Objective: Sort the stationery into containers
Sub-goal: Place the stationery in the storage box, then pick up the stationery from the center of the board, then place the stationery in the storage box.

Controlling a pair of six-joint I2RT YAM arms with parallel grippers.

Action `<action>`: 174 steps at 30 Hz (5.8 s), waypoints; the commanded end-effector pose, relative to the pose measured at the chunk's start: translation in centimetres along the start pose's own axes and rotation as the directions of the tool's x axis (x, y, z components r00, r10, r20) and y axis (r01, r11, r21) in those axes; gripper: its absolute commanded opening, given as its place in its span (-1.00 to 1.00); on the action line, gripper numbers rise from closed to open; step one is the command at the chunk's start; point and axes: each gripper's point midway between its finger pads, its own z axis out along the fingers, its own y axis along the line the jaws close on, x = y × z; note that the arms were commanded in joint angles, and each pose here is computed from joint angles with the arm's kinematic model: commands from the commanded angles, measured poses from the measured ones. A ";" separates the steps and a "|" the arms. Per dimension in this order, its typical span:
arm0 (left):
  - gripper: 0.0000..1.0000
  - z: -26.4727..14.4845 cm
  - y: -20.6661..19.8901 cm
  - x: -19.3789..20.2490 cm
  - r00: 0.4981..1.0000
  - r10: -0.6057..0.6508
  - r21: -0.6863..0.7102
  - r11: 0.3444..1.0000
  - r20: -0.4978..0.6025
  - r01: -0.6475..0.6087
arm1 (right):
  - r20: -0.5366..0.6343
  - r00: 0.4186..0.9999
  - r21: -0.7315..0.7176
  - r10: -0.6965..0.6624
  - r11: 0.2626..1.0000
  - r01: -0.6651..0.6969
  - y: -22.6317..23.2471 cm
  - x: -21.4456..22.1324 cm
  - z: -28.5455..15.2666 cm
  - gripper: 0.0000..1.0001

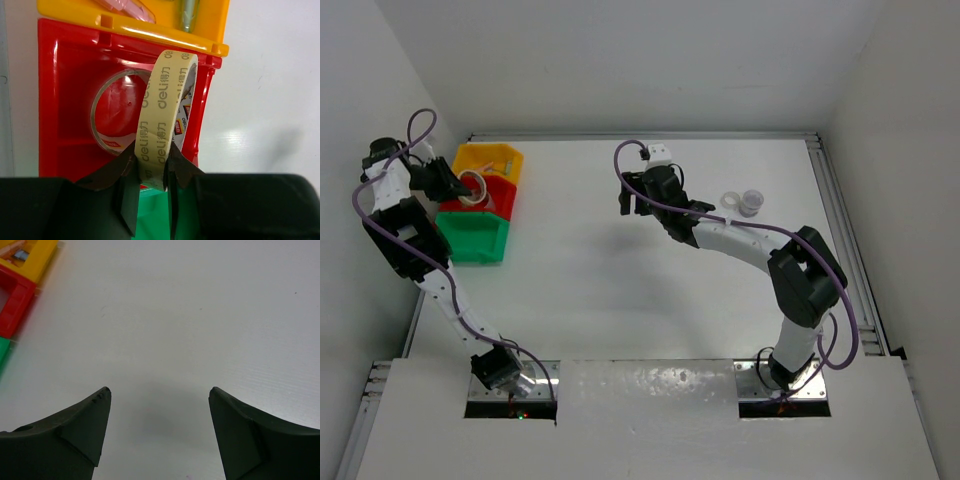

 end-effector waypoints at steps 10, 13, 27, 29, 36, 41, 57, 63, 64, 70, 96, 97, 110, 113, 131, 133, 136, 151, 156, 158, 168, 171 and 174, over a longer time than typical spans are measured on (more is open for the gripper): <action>-0.09 0.1 0.8 0.7 1.000 0.011 -0.026 1.000 0.001 -0.011 | 0.052 0.999 -0.001 -0.007 1.000 0.007 0.1 -2.1 -0.8 0.56; 0.17 0.1 0.8 -0.2 1.000 0.011 -0.036 0.999 0.014 -0.011 | 0.050 0.998 0.005 -0.023 1.000 0.022 -0.1 -2.1 -0.8 0.56; 0.48 -1.9 -2.6 -4.6 0.981 0.168 -0.216 0.966 0.100 -0.143 | 0.021 0.999 0.080 -0.034 0.996 0.032 -2.5 -2.9 -1.3 0.52; 0.43 -2.2 -2.7 -4.7 0.979 0.176 -0.237 0.960 0.101 -0.148 | 0.017 0.999 0.101 0.027 0.994 -0.029 -4.0 -3.0 -1.5 0.47; 0.26 -0.3 -3.4 -2.8 0.971 0.237 -0.291 0.930 0.006 -0.225 | -0.001 0.997 0.141 0.071 0.988 -0.070 -6.6 -1.9 -2.5 0.46; 0.27 -2.3 -5.3 -4.7 0.963 0.255 -0.286 0.932 0.085 -0.222 | -0.007 0.984 0.239 0.176 0.956 -0.170 -10.6 -1.8 -3.2 0.14; 0.33 -7.0 -10.7 -4.8 0.933 0.313 -0.216 0.938 0.180 -0.272 | -0.069 0.864 0.677 0.499 0.659 -0.327 -28.3 2.8 -1.5 -0.61; 0.33 -7.1 -10.8 -4.6 0.935 0.306 -0.205 0.941 0.179 -0.268 | 0.039 0.790 0.704 0.612 0.544 -0.457 -30.2 4.9 -0.4 -0.51; 0.34 -7.0 -11.0 -4.6 0.935 0.305 -0.201 0.942 0.180 -0.269 | 0.045 0.786 0.706 0.616 0.537 -0.462 -30.4 4.9 -0.3 -0.51; 0.33 -6.9 -11.4 -4.5 0.939 0.291 -0.176 0.949 0.183 -0.260 | 0.096 0.766 0.739 0.636 0.469 -0.483 -32.3 5.6 -0.1 -0.46; 0.34 -7.3 -11.6 -4.6 0.937 0.295 -0.180 0.948 0.189 -0.262 | 0.144 0.848 0.663 0.510 0.587 -0.465 -32.5 0.6 0.9 -0.39; 0.34 -7.3 -11.7 -4.6 0.938 0.291 -0.178 0.950 0.190 -0.258 | 0.138 0.849 0.656 0.510 0.595 -0.464 -32.3 0.4 1.2 -0.38; 0.34 -7.5 -11.7 -4.7 0.937 0.292 -0.179 0.949 0.193 -0.259 | 0.074 0.809 0.707 0.583 0.541 -0.455 -32.9 3.9 3.0 -0.35; 0.34 -7.5 -11.8 -4.7 0.937 0.290 -0.173 0.950 0.194 -0.259 | 0.069 0.799 0.715 0.597 0.529 -0.457 -33.4 4.2 3.3 -0.35; 0.34 -7.8 -15.6 -3.5 0.916 0.357 -0.106 0.933 0.183 -0.343 | 0.038 0.880 0.657 0.474 0.651 -0.379 -30.2 1.9 2.5 -1.00; 0.34 -6.7 -18.7 -1.8 0.900 0.410 -0.043 0.912 0.147 -0.408 | 0.062 0.936 0.587 0.345 0.746 -0.314 -27.3 -1.3 1.4 -1.00; 0.39 -4.6 -23.8 1.8 0.860 0.502 0.094 0.856 0.088 -0.509 | 0.041 0.980 0.428 0.193 0.883 -0.192 -18.7 -3.4 1.7 -1.00; 0.44 2.5 -35.5 14.6 0.740 0.668 0.315 0.719 -0.072 -0.619 | -0.021 0.987 0.047 0.158 0.987 -0.157 1.2 -3.3 2.6 -1.00; 0.42 3.6 -36.8 16.1 0.737 0.670 0.364 0.710 -0.088 -0.602 | -0.038 0.986 0.026 0.159 0.987 -0.158 2.7 -2.3 2.0 -1.00; 0.38 4.0 -36.9 16.1 0.742 0.665 0.366 0.714 -0.089 -0.596 | -0.040 0.986 0.020 0.161 0.987 -0.160 2.8 -2.0 1.8 -1.00; -0.48 5.0 -36.6 17.0 0.739 0.661 0.395 0.718 -0.128 -0.573 | -0.021 0.985 0.000 0.171 0.985 -0.171 3.6 -2.5 1.2 -1.00; -0.66 4.8 -36.7 17.7 0.732 0.667 0.419 0.710 -0.143 -0.565 | -0.024 0.985 -0.005 0.173 0.985 -0.174 3.8 -2.3 1.2 -1.00; -1.00 4.8 -36.5 17.9 0.732 0.664 0.430 0.711 -0.152 -0.556 | -0.026 0.983 -0.009 0.179 0.984 -0.180 3.9 -2.3 1.2 -1.00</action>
